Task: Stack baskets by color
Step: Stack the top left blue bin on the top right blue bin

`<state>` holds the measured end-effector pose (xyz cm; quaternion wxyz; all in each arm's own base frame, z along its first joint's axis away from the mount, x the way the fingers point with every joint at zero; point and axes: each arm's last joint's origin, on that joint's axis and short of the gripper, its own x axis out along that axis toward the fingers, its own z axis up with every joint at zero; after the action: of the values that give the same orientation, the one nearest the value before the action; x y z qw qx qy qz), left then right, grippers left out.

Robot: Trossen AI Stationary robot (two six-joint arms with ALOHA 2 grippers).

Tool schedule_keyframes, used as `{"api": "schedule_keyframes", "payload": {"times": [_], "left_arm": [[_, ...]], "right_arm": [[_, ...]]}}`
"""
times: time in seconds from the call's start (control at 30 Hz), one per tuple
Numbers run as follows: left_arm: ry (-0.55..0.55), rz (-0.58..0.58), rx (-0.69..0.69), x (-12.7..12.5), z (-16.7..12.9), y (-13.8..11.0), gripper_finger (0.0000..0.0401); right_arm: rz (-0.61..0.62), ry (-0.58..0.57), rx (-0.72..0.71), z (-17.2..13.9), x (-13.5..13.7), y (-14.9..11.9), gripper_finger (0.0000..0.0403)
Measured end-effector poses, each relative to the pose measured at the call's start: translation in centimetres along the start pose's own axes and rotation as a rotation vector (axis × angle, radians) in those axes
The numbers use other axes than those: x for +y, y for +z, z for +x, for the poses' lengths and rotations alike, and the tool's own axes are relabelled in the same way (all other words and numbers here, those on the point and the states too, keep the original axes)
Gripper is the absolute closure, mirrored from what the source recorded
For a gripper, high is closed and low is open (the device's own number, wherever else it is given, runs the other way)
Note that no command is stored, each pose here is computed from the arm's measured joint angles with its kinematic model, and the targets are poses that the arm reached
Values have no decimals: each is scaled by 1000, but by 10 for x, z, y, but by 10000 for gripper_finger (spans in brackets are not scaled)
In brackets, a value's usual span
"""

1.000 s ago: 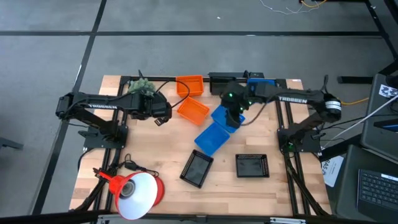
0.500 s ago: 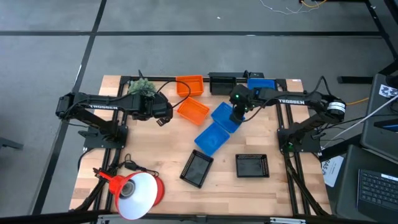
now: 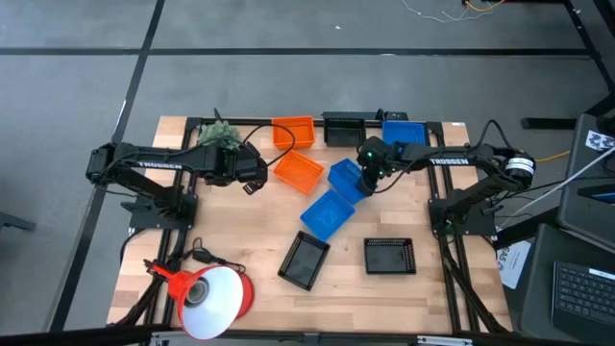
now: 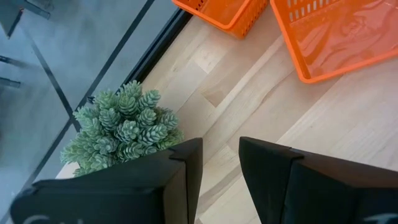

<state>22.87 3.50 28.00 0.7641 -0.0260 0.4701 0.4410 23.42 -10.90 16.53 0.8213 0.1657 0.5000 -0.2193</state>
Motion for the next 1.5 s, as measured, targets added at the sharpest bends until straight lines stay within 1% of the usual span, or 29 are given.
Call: {"api": "schedule_keyframes", "payload": {"times": [0.13, 0.23, 0.47, 0.63, 0.9, 0.97, 1.07, 1.1, 1.2, 1.27, 1.33, 1.4, 1.47, 1.5], "left_arm": [[0, 0, 0, 0, 0, 0, 303], [0, 0, 0, 0, 0, 0, 303], [0, 0, 0, 0, 0, 0, 303], [0, -1, -1, 0, 0, 0, 303], [-1, -3, -3, 0, 0, 0, 303], [-1, -3, -3, 0, 0, 0, 303], [-2, -5, -4, 0, 0, 1, 303], [-3, -6, -6, 0, 0, 1, 303], [-6, -11, -11, -1, 0, 1, 303], [-7, -12, -12, -1, 0, 1, 303], [-7, -12, -12, -1, 0, 1, 303], [-7, -12, -12, -1, 0, 1, 303], [-7, -12, -13, -1, 0, 2, 303], [-7, -13, -13, -1, 0, 2, 303]], "right_arm": [[21, 17, -56, -8, 2, 15, 281], [-5, 18, -82, -14, 3, 24, 281], [-19, 5, -73, -16, 3, 26, 281], [-20, -21, -19, -7, 2, 23, 281], [3, -47, 71, 18, 1, 17, 284], [5, -51, 99, 23, 1, 15, 304], [-56, -46, 107, 21, 1, 17, 376], [-72, -37, 111, 17, 2, 21, 387], [-118, 1, 168, -12, 5, 36, 398], [-181, -19, 223, -38, 6, 46, 399], [-254, -106, 262, -68, 3, 57, 400], [-302, -249, 306, -98, -7, 68, 401], [-299, -390, 326, -125, -20, 79, 401], [-282, -439, 313, -138, -27, 84, 401]]}}
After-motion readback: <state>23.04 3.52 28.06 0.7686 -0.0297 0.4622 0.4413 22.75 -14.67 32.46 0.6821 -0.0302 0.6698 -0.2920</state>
